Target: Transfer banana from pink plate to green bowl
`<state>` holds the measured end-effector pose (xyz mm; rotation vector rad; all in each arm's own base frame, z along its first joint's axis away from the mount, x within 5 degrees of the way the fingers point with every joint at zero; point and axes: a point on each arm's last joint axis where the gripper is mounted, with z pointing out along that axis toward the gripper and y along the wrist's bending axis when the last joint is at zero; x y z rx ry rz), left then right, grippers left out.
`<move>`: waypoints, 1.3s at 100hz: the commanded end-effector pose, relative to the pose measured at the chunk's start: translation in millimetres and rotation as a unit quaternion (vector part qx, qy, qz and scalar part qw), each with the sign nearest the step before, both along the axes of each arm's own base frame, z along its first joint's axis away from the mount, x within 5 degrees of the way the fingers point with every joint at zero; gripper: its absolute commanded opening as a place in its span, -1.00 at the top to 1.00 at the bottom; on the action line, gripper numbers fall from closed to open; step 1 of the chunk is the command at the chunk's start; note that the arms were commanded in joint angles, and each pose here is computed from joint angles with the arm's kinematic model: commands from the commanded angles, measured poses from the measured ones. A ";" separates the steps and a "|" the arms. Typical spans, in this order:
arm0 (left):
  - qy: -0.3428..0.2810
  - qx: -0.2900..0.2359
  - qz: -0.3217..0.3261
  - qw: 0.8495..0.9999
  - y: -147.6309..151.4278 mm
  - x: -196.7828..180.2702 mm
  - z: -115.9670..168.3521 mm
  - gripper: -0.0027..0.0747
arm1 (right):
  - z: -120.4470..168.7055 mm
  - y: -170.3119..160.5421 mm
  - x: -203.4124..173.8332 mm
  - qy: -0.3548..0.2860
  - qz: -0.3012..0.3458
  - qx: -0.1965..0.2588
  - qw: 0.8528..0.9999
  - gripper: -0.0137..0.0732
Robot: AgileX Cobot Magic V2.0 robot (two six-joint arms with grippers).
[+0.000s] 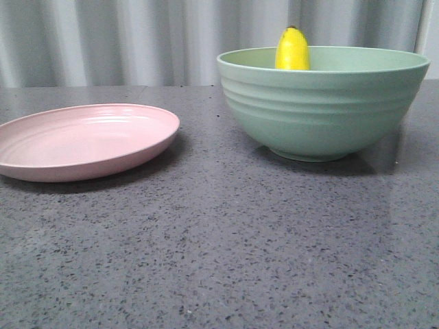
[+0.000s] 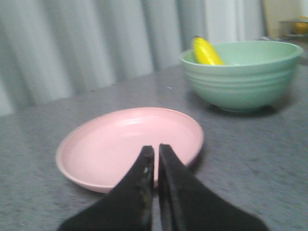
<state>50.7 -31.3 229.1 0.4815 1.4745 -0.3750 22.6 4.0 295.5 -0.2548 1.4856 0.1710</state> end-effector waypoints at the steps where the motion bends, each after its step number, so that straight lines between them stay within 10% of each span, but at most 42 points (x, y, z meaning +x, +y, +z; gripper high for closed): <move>1: -0.073 -0.040 0.062 0.995 7.2 3.1 13.0 0.98 | 13.6 -1.6 -5.1 -0.051 -0.003 0.007 0.999 0.86; 46: 0.016 -0.073 0.262 0.962 30.3 3.7 -28.6 0.98 | 13.6 -1.6 -5.1 -0.051 -0.003 0.007 0.999 0.86; 70: 0.154 -0.102 0.271 0.945 29.1 2.2 -51.1 0.98 | 13.6 -1.6 -5.1 -0.051 -0.003 0.007 0.999 0.86; 130: 0.154 -0.098 0.272 0.945 29.2 2.1 -51.2 0.98 | 13.6 -1.6 -5.1 -0.051 -0.003 0.007 0.999 0.86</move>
